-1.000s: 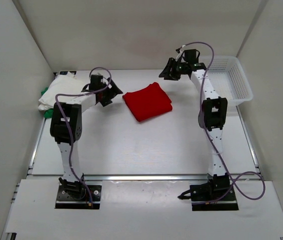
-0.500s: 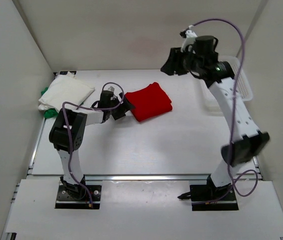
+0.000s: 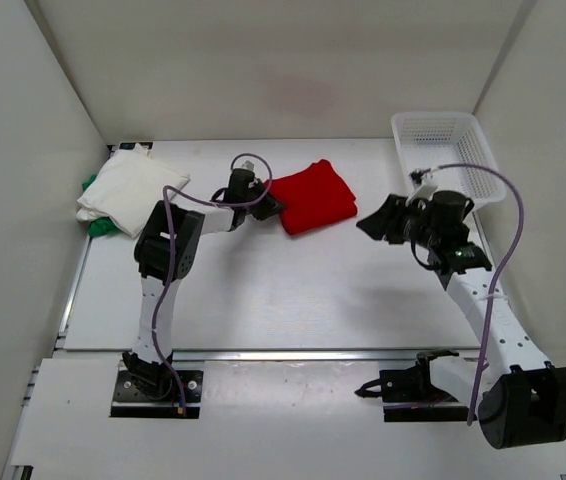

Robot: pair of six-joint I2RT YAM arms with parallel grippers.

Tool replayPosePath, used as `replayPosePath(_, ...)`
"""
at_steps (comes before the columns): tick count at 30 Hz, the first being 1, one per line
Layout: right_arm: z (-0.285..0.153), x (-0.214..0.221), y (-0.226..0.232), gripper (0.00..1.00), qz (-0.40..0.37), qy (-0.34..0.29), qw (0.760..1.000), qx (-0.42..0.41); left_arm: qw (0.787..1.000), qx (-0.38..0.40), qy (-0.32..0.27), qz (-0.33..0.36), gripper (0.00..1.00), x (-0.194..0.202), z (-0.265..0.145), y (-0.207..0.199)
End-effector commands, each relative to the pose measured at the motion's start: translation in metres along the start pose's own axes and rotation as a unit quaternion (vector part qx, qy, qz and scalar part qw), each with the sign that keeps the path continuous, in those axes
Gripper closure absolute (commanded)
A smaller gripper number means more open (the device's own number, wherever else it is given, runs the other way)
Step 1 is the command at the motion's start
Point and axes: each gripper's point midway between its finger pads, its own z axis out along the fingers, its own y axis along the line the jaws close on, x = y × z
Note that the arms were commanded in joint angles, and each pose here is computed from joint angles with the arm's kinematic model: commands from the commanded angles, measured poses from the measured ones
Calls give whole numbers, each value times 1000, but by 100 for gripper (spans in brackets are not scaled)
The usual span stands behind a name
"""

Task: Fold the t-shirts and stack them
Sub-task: Put the neatly folded tshirt into the corner of the board with the left arm

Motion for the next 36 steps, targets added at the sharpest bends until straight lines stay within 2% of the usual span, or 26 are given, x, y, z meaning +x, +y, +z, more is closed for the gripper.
replayPosePath(1,-3,22,2,55,15,-9,999,-32,999,36,-5,23,100,-19,10,-50)
replayPosePath(3,-1,53,-7,55,31,14,999,-28,998,47,-18,34,100,-42,10,-69)
replayPosePath(6,-2,78,-13,54,53,32,997,-35,995,65,-43,60,100,-84,5,-103)
replayPosePath(7,-3,81,-17,54,58,33,997,-33,994,70,-54,70,100,-107,-4,-115)
replayPosePath(8,-4,83,-18,54,61,37,997,-32,995,49,-58,71,100,-128,-11,-101)
replayPosePath(9,-4,84,-23,55,64,39,997,-27,991,67,-82,82,100,-153,-26,-124)
replayPosePath(10,-4,81,-22,55,61,40,997,-29,989,63,-104,90,100,-184,-44,-125)
replayPosePath(12,-4,81,-18,55,59,43,997,-38,984,31,-154,80,100,-250,-90,-100)
replayPosePath(13,-4,81,-16,55,61,43,996,-42,984,29,-160,78,100,-260,-101,-95)
replayPosePath(15,-3,85,-10,55,64,51,995,-64,974,20,-219,60,100,-310,-161,-71)
replayPosePath(16,-2,86,-9,55,69,54,994,-67,972,5,-228,46,100,-313,-180,-53)
replayPosePath(17,-1,89,-9,55,73,61,993,-68,972,-19,-234,20,100,-314,-188,-14)
replayPosePath(18,-1,88,-6,55,69,61,993,-75,962,-21,-271,17,93,-327,-217,-9)
replayPosePath(19,-1,87,-5,55,67,59,993,-77,961,-39,-274,0,76,-313,-228,12)
replayPosePath(20,-2,87,-2,55,68,61,992,-83,956,-72,-280,-45,66,-300,-233,55)
replayPosePath(21,-3,89,-1,55,67,62,992,-84,949,-78,-295,-80,39,-288,-250,81)
replayPosePath(22,-3,88,1,55,63,61,992,-85,945,-58,-311,-82,2,-284,-265,76)
replayPosePath(24,-4,87,0,54,60,58,993,-84,932,-76,-326,-140,2,-257,-285,121)
replayPosePath(25,-4,91,1,55,64,63,992,-87,922,-66,-357,-132,1,-260,-305,112)
replayPosePath(26,-4,89,3,55,63,60,992,-89,921,-81,-355,-140,2,-243,-304,124)
replayPosePath(28,-4,92,5,55,62,63,992,-91,914,-94,-374,-125,1,-232,-317,115)
replayPosePath(29,-5,92,8,54,58,61,992,-94,916,-99,-371,-119,1,-226,-316,114)
replayPosePath(33,-5,94,13,53,48,57,993,-92,941,-63,-327,-59,1,-197,-291,63)
replayPosePath(34,-4,96,10,43,52,58,994,-83,953,-46,-299,-32,1,-182,-278,43)
replayPosePath(36,-1,103,8,35,45,66,994,-72,965,-32,-260,16,2,-158,-259,13)
